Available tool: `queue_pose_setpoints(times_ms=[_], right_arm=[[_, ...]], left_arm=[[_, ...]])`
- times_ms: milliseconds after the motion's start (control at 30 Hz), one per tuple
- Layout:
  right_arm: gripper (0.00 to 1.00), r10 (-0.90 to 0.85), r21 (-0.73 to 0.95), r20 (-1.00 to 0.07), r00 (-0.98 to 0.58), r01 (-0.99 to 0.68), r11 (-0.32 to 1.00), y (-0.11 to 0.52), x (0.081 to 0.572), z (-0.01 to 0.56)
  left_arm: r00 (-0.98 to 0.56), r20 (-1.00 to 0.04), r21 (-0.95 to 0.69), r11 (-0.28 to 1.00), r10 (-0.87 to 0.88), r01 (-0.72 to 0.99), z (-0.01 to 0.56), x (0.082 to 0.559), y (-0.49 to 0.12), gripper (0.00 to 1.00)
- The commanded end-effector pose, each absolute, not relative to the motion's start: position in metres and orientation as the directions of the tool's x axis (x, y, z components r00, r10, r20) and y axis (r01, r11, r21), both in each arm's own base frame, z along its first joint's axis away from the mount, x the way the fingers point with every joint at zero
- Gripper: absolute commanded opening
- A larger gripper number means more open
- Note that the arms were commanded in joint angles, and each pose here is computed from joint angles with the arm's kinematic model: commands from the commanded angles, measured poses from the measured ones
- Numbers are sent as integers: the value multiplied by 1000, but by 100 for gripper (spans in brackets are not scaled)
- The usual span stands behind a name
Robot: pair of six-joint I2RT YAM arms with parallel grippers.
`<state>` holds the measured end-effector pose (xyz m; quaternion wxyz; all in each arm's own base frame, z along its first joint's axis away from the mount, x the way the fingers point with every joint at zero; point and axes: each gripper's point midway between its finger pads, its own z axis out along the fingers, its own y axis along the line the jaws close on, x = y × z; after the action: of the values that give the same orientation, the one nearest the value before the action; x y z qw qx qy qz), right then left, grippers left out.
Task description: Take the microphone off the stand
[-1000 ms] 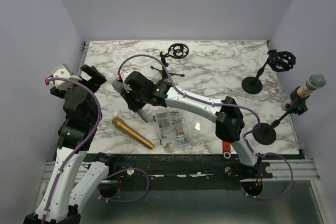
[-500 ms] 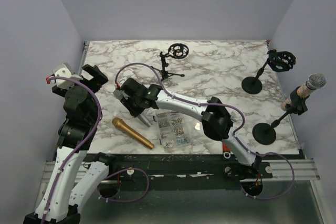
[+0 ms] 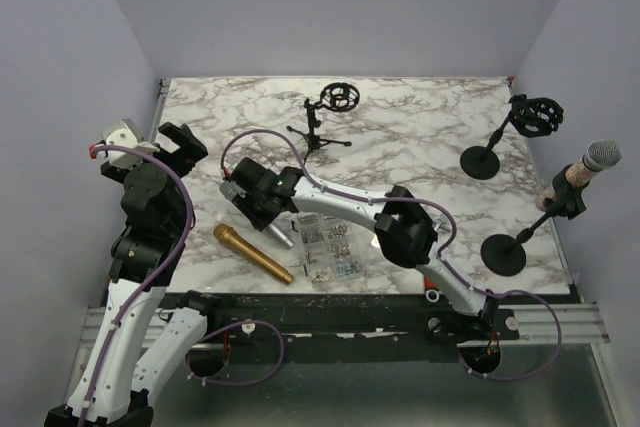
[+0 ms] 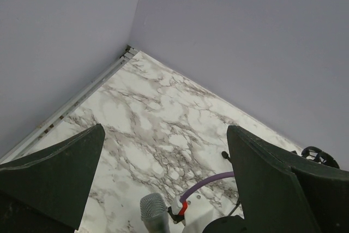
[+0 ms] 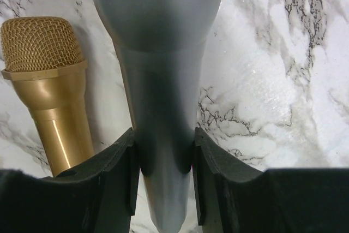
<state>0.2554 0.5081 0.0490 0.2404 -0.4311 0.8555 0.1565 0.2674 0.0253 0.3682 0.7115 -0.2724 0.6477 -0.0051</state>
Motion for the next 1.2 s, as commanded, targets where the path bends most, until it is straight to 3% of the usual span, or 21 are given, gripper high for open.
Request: queue_pose_setpoints(times_ms=[0,433,967,1167], right_arm=[[22,-697,47,-487,-527,-812,581,503,247,15],[40,-701,41,-476,-531,-810,586,500,246,6],[51,-687,30,-501,-527,-804,595,501,251,24],[55,-645,19,-557,-523,-784,620,503,258,60]], left_arm=[[155,-915,-404,856,-373,-322,366,269,21,98],[148,-914,-406,861,-378,-306,366,270,18,98],[144,-911,-413,863,-387,-291,365,271,15,98],[146,-909,-416,863,-390,-286,366,270,14,98]])
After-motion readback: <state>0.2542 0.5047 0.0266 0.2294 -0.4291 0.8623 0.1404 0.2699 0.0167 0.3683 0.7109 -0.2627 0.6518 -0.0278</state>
